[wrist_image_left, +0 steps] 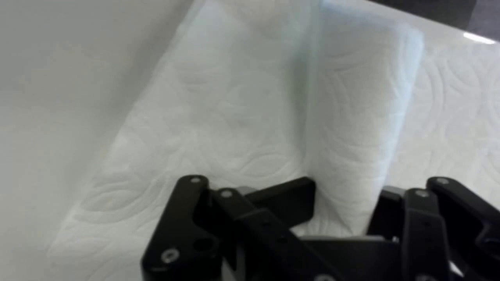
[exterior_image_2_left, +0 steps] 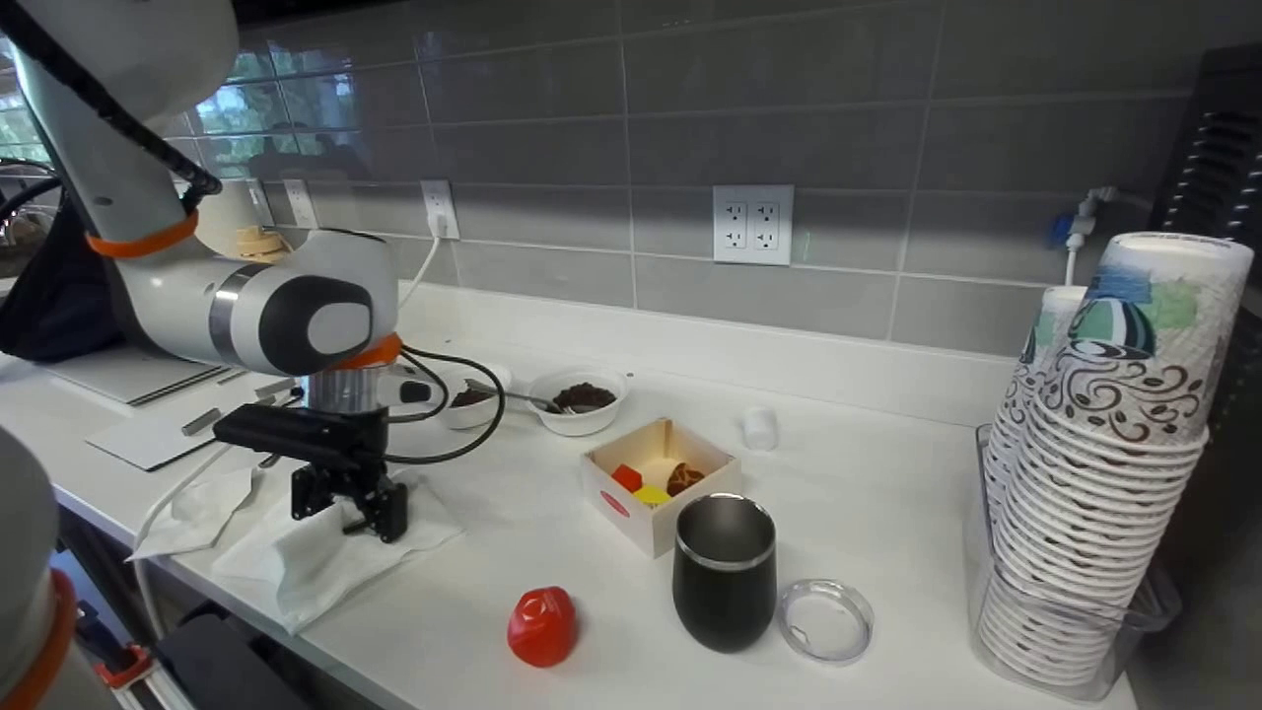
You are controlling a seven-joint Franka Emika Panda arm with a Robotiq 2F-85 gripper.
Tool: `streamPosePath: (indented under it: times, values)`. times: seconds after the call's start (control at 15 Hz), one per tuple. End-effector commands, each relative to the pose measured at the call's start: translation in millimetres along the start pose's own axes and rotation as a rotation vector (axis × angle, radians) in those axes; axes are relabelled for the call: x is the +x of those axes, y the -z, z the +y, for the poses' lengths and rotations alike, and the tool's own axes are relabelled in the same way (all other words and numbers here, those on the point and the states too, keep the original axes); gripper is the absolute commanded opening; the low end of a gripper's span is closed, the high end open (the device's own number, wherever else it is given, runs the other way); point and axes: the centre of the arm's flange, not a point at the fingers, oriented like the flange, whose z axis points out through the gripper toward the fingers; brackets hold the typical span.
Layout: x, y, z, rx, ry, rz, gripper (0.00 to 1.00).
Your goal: Wipe the counter top with the white cloth
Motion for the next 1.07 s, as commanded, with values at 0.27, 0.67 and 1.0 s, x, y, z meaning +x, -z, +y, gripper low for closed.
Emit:
streamPosePath:
  times: [0.27,0.67,1.0]
  values:
    - [-48,-6,-44,0.053,0.12,0.015,0.0]
    - [-35,6,-10,-0.202,0.104,0.077,0.0]
    - [-14,15,13,-0.245,0.031,0.202,0.0]
